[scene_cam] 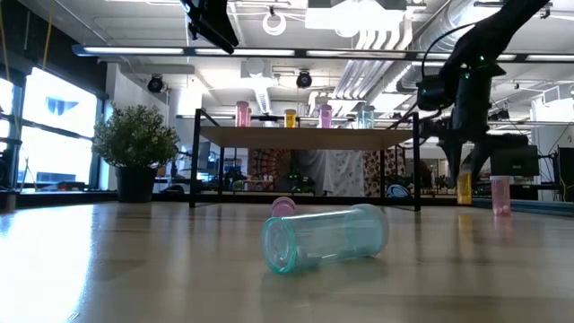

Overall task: Pick and place medicine bottles onto shelf by color
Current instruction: Put the top orange pill bottle on the shelf aligned with the other orange pill bottle

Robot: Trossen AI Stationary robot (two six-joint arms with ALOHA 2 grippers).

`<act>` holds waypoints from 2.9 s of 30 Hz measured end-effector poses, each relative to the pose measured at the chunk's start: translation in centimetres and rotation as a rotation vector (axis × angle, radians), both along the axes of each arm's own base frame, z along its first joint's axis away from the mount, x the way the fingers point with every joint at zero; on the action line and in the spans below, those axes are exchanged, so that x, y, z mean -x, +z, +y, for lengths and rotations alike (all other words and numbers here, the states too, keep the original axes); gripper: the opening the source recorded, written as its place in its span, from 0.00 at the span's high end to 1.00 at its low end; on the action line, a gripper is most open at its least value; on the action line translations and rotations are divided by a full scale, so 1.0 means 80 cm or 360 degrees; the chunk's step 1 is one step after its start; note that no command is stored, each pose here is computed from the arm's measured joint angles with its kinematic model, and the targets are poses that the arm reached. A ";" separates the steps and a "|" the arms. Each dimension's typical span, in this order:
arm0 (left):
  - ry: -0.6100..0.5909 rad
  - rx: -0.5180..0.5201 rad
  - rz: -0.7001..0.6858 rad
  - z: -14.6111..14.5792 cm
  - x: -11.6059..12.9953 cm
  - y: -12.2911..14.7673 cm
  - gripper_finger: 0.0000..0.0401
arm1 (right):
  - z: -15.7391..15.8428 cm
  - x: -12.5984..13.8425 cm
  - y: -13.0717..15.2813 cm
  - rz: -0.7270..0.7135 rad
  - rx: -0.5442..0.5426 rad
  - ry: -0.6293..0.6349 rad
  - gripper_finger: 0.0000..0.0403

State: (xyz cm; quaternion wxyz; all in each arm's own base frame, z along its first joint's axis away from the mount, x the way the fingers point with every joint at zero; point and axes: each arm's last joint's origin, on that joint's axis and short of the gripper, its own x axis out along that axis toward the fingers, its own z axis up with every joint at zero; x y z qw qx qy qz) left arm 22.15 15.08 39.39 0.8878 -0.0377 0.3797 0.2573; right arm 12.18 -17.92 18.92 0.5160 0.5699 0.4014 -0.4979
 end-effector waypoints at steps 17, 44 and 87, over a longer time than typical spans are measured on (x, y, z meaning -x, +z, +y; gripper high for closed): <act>-0.0002 -0.0002 0.0001 0.000 0.000 0.000 0.50 | 0.000 -0.024 0.195 -0.0008 0.0613 0.0161 0.73; -0.0024 0.0128 -0.0024 -0.003 0.001 -0.003 0.50 | 0.013 -0.139 0.366 -0.0511 0.1556 0.1007 0.73; -0.0479 0.0010 -0.0337 -0.010 -0.053 0.002 0.50 | 0.077 -0.265 0.303 -0.0826 0.1205 0.2345 0.73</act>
